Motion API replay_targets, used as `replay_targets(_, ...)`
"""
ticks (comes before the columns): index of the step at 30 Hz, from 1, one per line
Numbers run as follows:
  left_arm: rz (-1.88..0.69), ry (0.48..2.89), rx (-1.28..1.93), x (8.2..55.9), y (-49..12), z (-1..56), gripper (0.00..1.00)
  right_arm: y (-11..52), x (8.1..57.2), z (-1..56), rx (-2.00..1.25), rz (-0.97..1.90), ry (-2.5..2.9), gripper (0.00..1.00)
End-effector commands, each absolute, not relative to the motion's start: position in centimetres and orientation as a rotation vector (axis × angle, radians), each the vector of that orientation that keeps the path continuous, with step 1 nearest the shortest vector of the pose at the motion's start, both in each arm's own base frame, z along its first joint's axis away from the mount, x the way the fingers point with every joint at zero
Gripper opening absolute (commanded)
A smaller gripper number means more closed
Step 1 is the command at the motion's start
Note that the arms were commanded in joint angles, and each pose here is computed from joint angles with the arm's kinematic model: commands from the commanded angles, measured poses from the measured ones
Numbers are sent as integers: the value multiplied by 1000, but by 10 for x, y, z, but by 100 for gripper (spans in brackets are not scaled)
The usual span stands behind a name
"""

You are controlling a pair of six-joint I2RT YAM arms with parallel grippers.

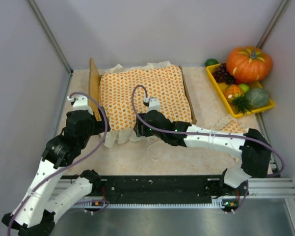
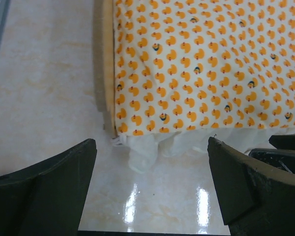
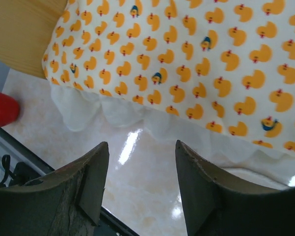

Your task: Set up the pet bed

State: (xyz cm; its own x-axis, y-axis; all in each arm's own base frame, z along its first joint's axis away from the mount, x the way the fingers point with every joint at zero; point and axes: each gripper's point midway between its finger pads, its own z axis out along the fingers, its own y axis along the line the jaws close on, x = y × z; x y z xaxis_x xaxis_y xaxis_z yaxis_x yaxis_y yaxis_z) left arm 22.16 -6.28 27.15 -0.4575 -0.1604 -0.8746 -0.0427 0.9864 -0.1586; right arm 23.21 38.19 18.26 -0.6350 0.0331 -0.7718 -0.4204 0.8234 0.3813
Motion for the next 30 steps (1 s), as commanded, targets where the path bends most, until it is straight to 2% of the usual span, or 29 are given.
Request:
replay_targets(1, -66, 2071, -224, 212, -27, 274, 99, 431, 242, 230, -163, 832, 2028, 56)
replay_targets(11, -49, 2028, -432, 221, 23, 280, 99, 493, 224, 229, -292, 944, 2001, 55)
replay_targets(16, -140, 1995, -494, 226, 20, 290, 99, 527, 212, 221, -416, 933, 2005, 56)
replay_targets(30, -138, 1938, -542, 214, 22, 298, 99, 570, 235, 172, -638, 709, 2015, 56)
